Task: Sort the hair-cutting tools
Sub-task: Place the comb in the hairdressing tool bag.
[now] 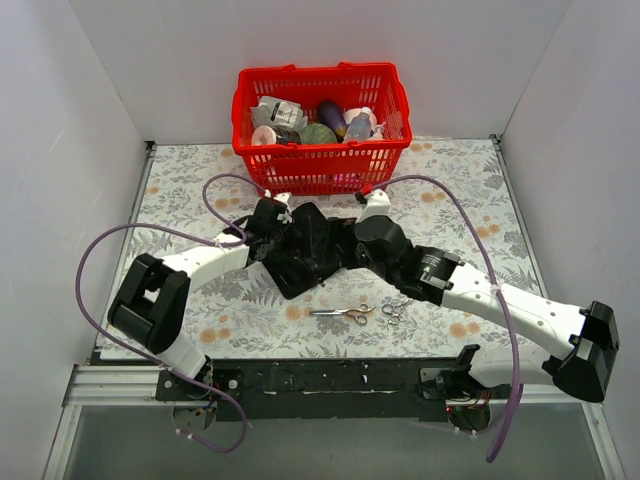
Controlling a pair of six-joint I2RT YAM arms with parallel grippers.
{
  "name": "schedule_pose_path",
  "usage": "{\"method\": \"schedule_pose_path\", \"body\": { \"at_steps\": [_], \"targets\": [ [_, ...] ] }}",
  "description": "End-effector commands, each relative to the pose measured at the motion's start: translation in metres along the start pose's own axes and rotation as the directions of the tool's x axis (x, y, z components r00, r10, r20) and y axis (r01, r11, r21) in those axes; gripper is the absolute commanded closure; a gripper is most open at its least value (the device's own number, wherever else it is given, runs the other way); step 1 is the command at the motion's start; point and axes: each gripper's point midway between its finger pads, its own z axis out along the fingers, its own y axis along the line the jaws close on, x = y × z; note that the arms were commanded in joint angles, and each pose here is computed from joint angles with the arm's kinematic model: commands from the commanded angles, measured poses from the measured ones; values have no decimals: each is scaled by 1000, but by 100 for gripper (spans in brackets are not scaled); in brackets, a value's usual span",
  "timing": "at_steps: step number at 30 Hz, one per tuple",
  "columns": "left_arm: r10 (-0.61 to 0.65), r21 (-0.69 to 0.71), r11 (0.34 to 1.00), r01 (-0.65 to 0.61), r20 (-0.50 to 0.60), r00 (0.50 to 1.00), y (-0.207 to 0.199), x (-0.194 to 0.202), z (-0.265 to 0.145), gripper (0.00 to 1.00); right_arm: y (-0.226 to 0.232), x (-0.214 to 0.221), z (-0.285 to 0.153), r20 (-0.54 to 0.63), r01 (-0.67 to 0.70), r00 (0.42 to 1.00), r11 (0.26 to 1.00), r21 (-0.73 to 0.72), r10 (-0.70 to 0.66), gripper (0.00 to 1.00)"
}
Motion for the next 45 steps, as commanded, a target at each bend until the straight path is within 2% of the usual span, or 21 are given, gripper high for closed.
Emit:
{"method": "schedule_pose_path", "body": {
  "at_steps": [1,3,4,5,7,8,10,17,25,36,45],
  "targets": [
    [33,100,994,-45,124,992,-37,-44,-42,2,-96,65,2,-262,249,944,953,171,-199,8],
    [40,97,994,-53,140,989,-41,-53,-51,2,-96,80,10,-299,243,935,960,140,-193,23],
    [40,72,996,-51,142,989,-37,-54,-53,2,-87,88,11,-319,230,928,970,78,-195,32],
    [46,71,996,-58,162,986,-39,-60,-60,2,-83,89,16,-305,216,934,975,57,-189,47],
    [52,24,998,-57,169,984,-30,-60,-61,2,-82,97,20,-327,211,926,977,38,-187,66],
    [68,3,998,-69,169,983,-25,-59,-60,2,-81,100,22,-338,217,921,976,31,-194,79],
    [78,-69,995,-67,167,983,-9,-55,-55,2,-78,104,27,-361,224,910,974,15,-204,97],
    [50,-193,981,-28,111,993,30,-25,-33,2,-68,111,47,-394,230,893,973,-14,-217,99],
    [-64,-262,963,66,16,998,61,7,0,2,-75,125,87,-428,272,873,962,31,-233,99],
    [-91,-276,958,80,-26,996,69,23,10,2,-76,125,124,-429,273,872,962,26,-236,99],
    [-86,-259,963,78,-21,996,65,21,7,2,-51,128,133,-452,234,859,970,-70,-240,99]
  ]
}}
